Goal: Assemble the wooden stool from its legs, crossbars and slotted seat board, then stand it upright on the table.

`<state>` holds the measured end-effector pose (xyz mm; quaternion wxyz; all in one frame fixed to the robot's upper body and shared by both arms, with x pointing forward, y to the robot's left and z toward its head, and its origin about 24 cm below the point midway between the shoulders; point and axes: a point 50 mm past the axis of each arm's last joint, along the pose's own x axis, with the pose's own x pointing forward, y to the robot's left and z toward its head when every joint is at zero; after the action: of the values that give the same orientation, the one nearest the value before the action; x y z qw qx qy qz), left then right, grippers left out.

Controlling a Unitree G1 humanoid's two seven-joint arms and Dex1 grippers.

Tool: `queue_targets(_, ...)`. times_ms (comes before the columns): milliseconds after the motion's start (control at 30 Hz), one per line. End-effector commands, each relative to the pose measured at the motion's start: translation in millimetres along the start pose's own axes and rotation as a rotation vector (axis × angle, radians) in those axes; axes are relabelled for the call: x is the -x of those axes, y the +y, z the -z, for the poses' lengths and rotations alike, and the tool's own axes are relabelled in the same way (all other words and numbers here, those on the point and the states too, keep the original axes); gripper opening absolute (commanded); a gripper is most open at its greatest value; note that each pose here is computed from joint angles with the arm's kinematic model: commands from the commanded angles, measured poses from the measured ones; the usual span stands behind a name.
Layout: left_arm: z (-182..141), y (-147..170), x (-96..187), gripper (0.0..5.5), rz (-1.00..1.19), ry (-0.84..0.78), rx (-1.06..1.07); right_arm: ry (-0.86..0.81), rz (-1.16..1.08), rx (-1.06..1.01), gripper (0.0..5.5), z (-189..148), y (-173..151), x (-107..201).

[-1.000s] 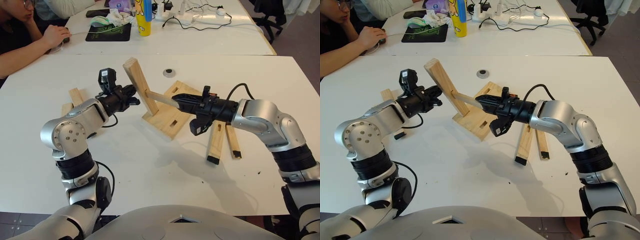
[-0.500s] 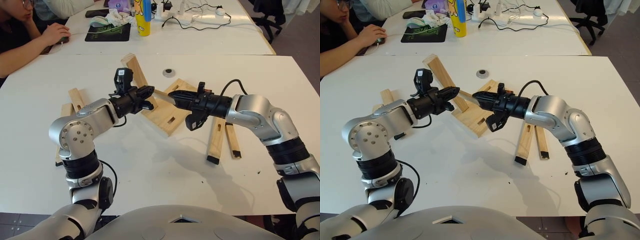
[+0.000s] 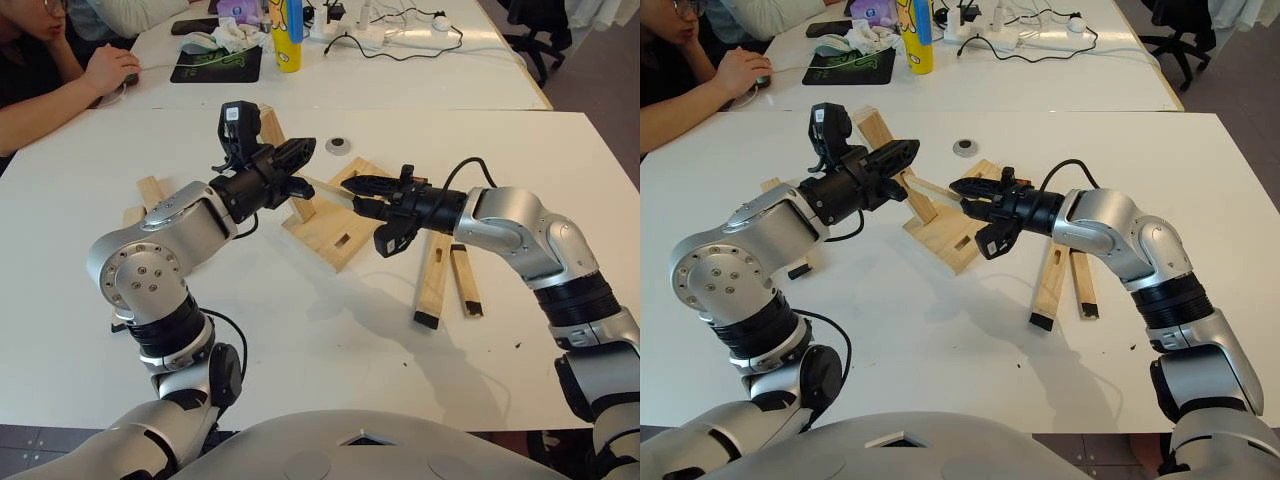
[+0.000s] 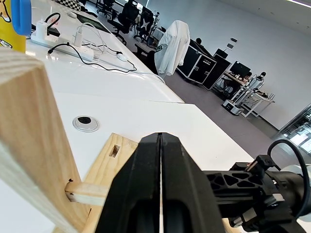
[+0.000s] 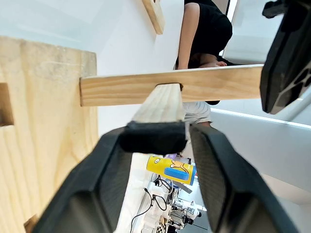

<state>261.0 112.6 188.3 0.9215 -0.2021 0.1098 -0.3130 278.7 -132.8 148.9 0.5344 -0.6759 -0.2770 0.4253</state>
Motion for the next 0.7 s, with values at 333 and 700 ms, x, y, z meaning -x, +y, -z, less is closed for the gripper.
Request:
queue_targets(333,-13,1,2,0.0,-0.026,-0.038,-0.034,0.035,-0.081,-0.002,2.35,7,9,9)
queue_targets(700,-24,-5,4,0.0,-0.01,-0.08,-0.067,0.082,-0.09,-0.079,2.35,13,13,10)
